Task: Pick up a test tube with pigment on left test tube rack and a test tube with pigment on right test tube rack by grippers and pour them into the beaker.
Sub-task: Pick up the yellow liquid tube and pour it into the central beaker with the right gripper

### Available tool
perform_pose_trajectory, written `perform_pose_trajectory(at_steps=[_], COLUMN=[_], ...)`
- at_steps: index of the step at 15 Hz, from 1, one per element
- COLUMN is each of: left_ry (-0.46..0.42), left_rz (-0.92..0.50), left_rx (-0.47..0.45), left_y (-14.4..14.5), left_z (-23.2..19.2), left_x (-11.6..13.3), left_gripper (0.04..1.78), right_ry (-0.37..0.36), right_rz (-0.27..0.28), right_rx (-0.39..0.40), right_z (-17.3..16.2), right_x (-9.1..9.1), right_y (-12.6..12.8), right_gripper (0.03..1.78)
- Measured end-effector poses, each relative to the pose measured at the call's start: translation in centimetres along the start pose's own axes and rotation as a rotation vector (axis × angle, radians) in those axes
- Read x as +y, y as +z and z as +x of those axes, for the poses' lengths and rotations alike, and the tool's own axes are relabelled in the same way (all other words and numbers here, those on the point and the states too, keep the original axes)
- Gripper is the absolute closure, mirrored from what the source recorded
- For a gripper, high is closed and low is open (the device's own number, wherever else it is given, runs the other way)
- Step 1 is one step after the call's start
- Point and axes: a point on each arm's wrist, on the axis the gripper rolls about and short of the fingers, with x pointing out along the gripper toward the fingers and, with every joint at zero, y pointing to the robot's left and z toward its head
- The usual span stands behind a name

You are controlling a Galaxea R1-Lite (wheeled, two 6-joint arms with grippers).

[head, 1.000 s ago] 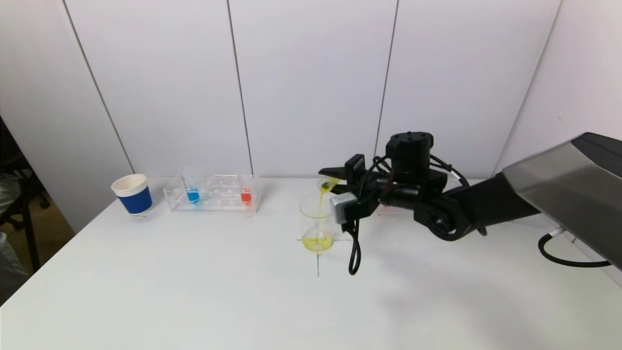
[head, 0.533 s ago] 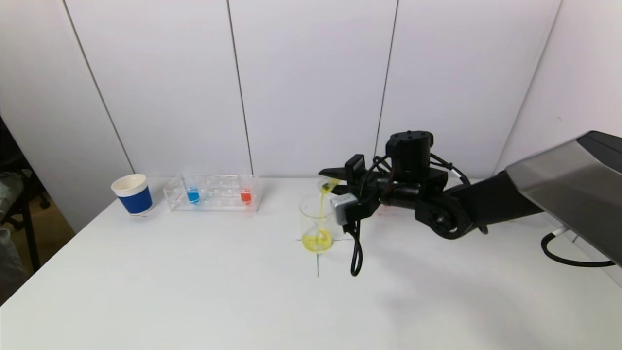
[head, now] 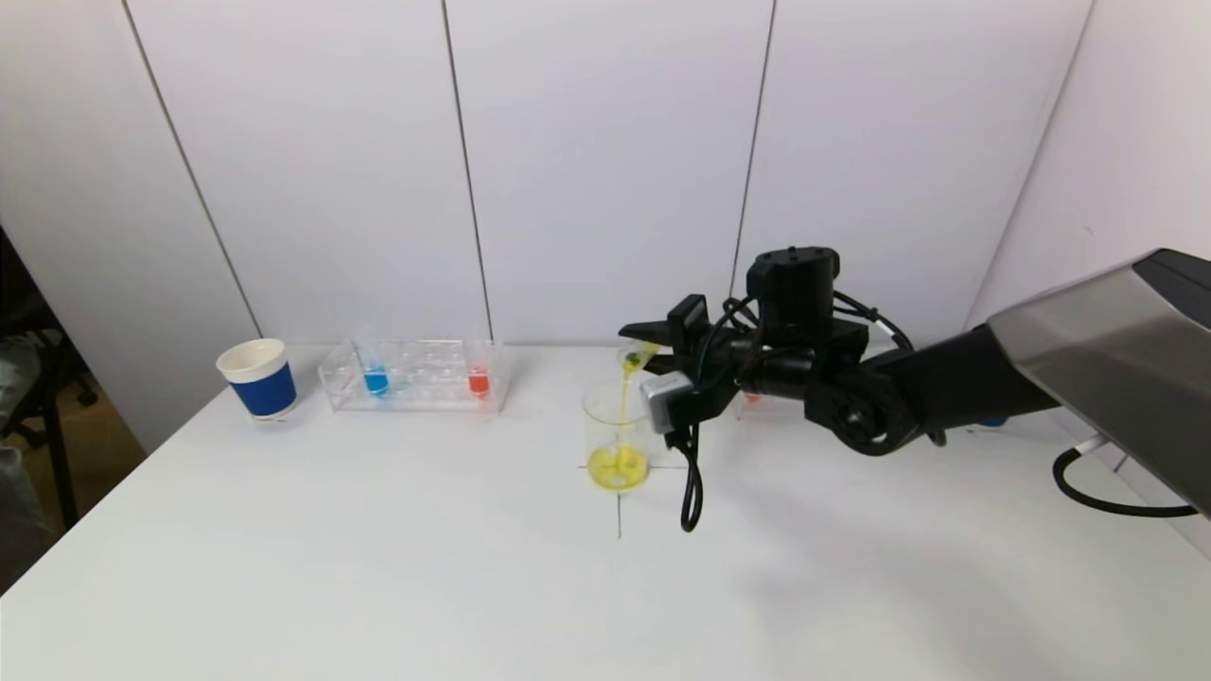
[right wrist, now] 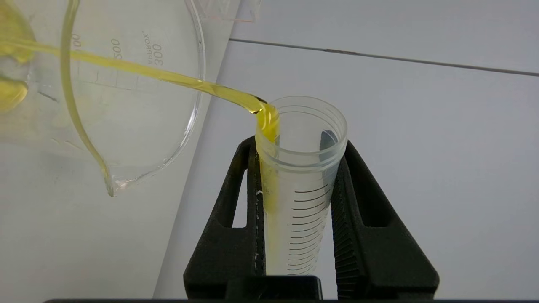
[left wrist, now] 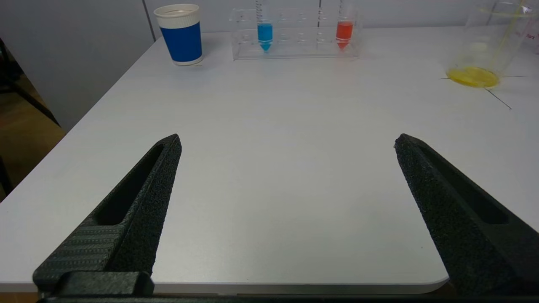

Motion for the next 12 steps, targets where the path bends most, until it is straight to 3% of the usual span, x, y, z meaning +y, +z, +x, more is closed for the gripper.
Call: perform_pose_trajectory(at_steps=[12], left_ry=[0.000], left_rz=[0.000], left_rx=[0.000], left_y=[0.00], left_z=[0.00], left_x=[0.00], left_gripper=[0.05], right_ry=[0.036], right_rz=[-0.068], right_rx=[0.015], right_z=[0.23], right_x=[-0.56], right_y=[0.28], right_gripper=[1.31])
